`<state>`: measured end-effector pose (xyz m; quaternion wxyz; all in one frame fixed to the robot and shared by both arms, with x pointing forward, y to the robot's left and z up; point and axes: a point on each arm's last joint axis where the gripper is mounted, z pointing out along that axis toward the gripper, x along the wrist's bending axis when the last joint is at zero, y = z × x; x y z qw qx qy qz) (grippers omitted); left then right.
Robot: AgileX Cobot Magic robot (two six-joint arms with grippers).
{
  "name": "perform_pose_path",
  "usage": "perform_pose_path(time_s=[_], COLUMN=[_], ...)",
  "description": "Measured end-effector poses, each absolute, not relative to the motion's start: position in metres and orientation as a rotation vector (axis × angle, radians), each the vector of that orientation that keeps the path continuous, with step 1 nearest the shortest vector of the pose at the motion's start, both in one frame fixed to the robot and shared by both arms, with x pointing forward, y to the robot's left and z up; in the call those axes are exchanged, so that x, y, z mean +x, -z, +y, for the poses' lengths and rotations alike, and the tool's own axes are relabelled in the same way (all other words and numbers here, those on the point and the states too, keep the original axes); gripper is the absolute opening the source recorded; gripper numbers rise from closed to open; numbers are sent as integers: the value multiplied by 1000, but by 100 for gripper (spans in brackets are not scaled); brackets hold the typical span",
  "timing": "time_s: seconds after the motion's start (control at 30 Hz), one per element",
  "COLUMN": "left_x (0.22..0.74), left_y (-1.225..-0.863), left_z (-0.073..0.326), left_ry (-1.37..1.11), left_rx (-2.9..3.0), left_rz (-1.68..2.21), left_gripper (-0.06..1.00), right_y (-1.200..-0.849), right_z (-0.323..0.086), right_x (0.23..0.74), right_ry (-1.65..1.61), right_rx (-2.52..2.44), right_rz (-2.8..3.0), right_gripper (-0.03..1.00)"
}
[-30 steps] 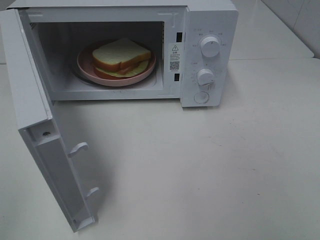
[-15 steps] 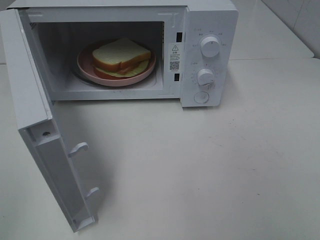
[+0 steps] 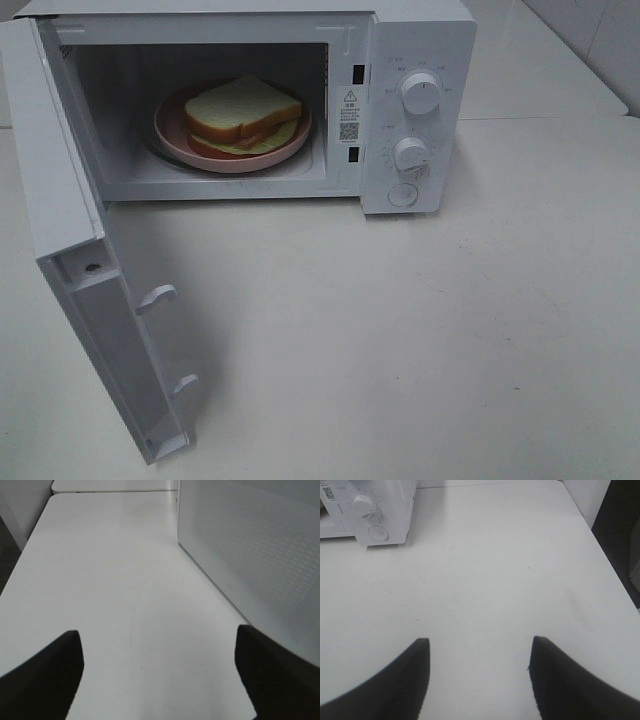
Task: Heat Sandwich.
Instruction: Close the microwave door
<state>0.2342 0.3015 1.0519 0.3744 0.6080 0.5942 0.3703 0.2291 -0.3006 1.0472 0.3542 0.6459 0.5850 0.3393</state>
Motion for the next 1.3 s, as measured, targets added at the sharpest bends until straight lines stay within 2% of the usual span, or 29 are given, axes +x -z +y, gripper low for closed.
perform_pose_path(time_s=[0.93, 1.3], left_x=[234, 241], left_y=[-1052, -1067], left_z=[300, 304], left_ry=[-953, -1061], left_rx=[1591, 1512], left_rz=[1488, 1437], left_gripper=[76, 76], right_y=[-1047, -1047], right_z=[-301, -301], right_x=[229, 229], right_ry=[-877, -877], right_rx=[1670, 1670], right_rz=[1512, 1512], right_gripper=[58, 58])
